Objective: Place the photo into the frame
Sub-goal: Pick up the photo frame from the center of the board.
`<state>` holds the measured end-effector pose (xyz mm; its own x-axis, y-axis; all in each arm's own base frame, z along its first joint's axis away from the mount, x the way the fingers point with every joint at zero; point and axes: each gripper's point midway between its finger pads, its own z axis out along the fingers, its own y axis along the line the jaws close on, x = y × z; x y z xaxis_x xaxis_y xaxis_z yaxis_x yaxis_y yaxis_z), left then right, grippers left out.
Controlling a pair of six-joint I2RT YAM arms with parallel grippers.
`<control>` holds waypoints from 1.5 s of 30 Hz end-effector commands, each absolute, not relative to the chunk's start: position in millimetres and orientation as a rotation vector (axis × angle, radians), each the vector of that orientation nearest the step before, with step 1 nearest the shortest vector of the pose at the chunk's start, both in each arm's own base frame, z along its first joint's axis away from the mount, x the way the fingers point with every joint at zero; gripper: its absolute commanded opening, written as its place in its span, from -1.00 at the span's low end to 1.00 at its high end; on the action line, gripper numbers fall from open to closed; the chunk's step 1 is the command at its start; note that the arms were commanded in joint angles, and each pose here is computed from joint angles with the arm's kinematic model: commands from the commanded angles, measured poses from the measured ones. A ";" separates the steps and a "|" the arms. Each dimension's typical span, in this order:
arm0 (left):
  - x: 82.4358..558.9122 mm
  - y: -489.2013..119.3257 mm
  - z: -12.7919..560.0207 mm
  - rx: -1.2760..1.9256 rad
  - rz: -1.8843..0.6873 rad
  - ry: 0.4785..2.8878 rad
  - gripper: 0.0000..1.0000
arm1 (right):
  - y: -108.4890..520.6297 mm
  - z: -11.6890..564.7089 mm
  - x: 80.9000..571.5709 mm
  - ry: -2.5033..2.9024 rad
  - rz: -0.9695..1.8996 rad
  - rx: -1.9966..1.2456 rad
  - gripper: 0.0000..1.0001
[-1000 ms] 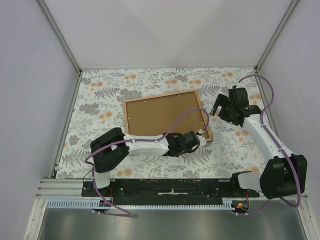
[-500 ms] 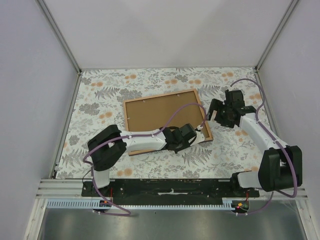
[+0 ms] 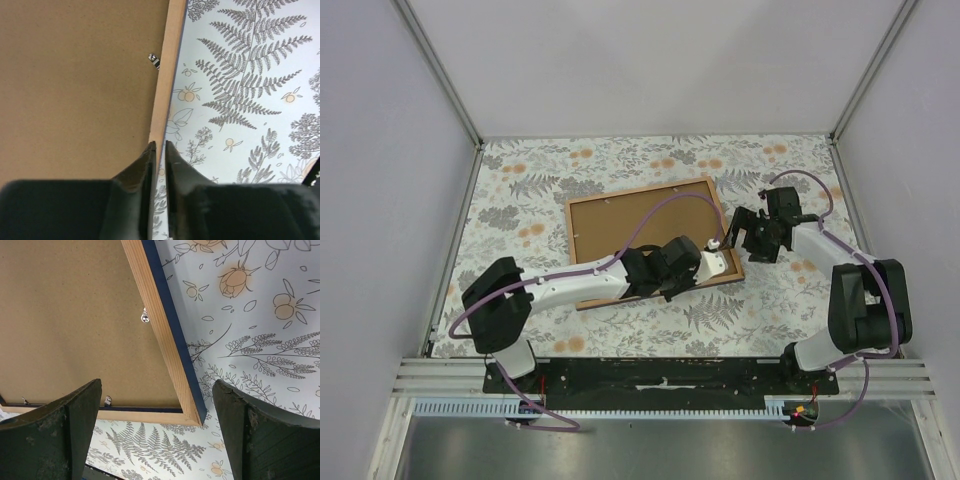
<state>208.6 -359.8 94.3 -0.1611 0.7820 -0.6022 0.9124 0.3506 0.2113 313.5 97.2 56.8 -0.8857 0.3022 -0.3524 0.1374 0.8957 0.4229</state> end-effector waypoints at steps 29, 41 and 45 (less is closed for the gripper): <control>220.6 -370.0 38.1 1.575 -0.450 2.145 -0.10 | 95.4 77.3 320.4 2.588 0.608 0.290 0.93; 228.1 -369.9 30.2 1.561 -0.408 2.151 -0.17 | 95.2 75.8 319.5 2.592 0.606 0.295 0.92; 224.6 -368.1 27.1 1.576 -0.403 2.159 -0.46 | 95.3 74.3 318.8 2.595 0.604 0.292 0.92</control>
<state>223.4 -360.0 27.2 -0.2740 0.8235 -0.4967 0.9450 0.3265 0.0201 310.9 94.9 62.0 -0.8841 0.3106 -0.3491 0.1314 0.8822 0.4522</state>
